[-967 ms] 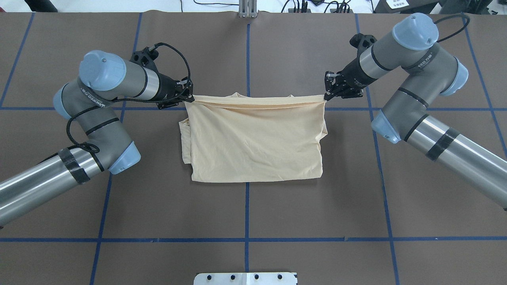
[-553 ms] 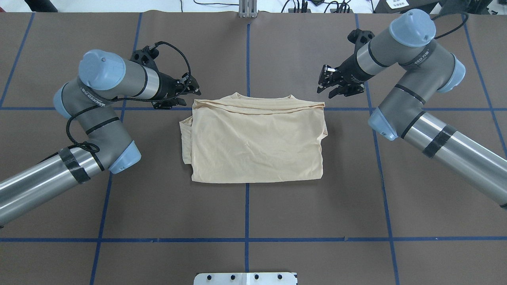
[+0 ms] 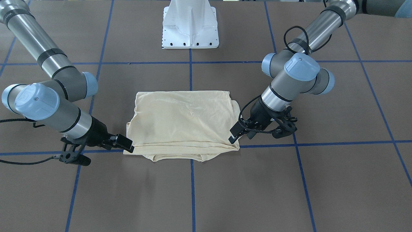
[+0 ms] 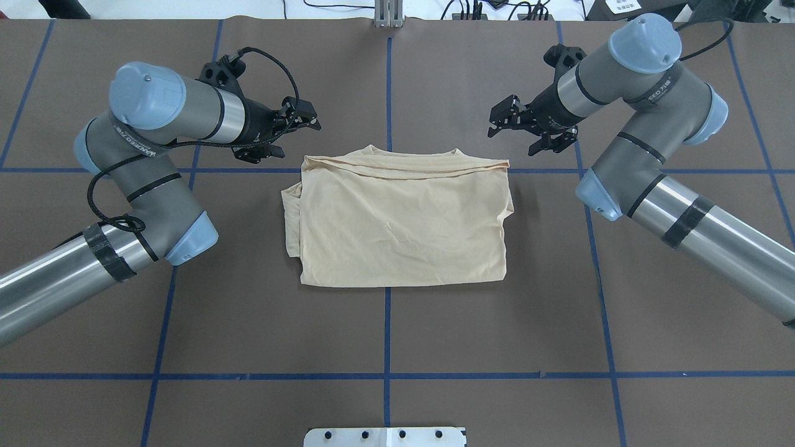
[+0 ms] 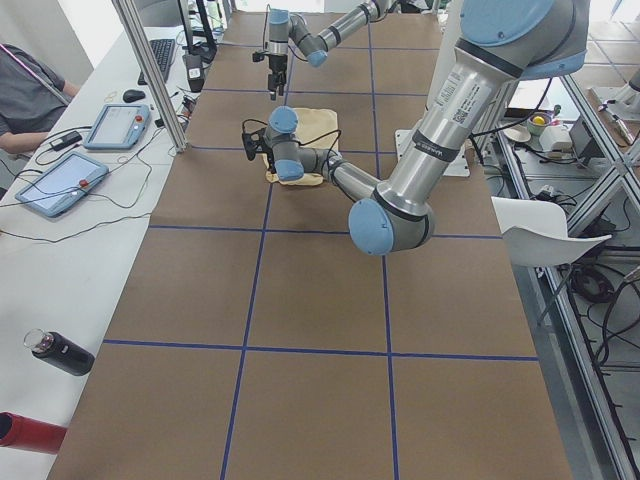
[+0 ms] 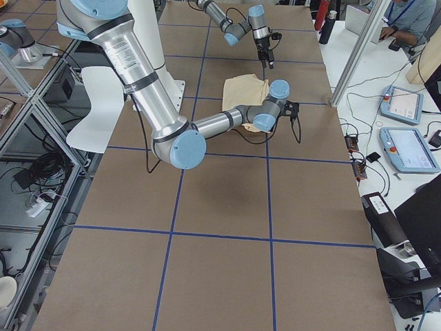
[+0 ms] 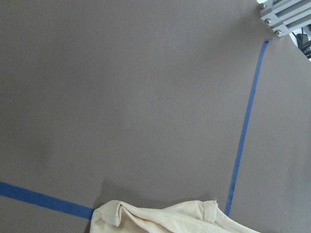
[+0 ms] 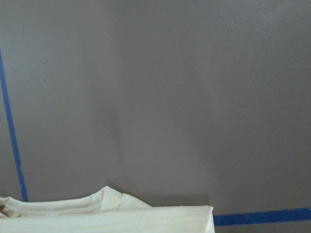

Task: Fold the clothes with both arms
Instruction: 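Open both grippers to release the hem and lift them away, then lower the right gripper onto the shirt's farthest corner and grasp it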

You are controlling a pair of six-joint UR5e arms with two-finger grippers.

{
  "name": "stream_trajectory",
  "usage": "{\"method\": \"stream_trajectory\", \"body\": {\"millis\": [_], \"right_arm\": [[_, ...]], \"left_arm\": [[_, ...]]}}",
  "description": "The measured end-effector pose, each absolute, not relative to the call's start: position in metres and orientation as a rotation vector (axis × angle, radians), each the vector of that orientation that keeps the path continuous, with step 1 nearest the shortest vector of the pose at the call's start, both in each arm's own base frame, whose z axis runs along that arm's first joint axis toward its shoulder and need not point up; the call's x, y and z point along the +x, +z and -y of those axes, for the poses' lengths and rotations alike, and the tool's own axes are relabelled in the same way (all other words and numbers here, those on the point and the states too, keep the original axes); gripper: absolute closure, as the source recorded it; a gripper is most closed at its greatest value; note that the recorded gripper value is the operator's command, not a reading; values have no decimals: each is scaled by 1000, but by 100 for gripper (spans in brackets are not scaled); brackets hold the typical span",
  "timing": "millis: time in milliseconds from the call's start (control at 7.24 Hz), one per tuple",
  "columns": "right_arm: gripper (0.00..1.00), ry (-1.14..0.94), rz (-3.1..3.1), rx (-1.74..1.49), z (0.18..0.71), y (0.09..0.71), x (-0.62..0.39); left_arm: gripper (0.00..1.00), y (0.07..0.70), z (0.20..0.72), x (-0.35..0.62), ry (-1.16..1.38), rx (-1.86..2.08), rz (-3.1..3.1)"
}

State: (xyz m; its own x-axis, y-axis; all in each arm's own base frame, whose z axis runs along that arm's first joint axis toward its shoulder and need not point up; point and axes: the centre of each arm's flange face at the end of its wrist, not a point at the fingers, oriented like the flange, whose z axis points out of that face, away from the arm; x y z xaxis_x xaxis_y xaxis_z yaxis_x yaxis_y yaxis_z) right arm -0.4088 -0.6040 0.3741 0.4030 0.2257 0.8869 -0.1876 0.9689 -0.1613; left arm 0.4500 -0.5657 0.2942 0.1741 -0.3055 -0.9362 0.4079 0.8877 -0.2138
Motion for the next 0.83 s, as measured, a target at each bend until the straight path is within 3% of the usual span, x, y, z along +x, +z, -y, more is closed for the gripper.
{"method": "stream_trajectory", "body": {"millis": [829], "right_arm": [[2, 195, 1091, -83, 548, 399, -457]], "left_arm": [[0, 275, 556, 438, -495, 112, -1340]]}}
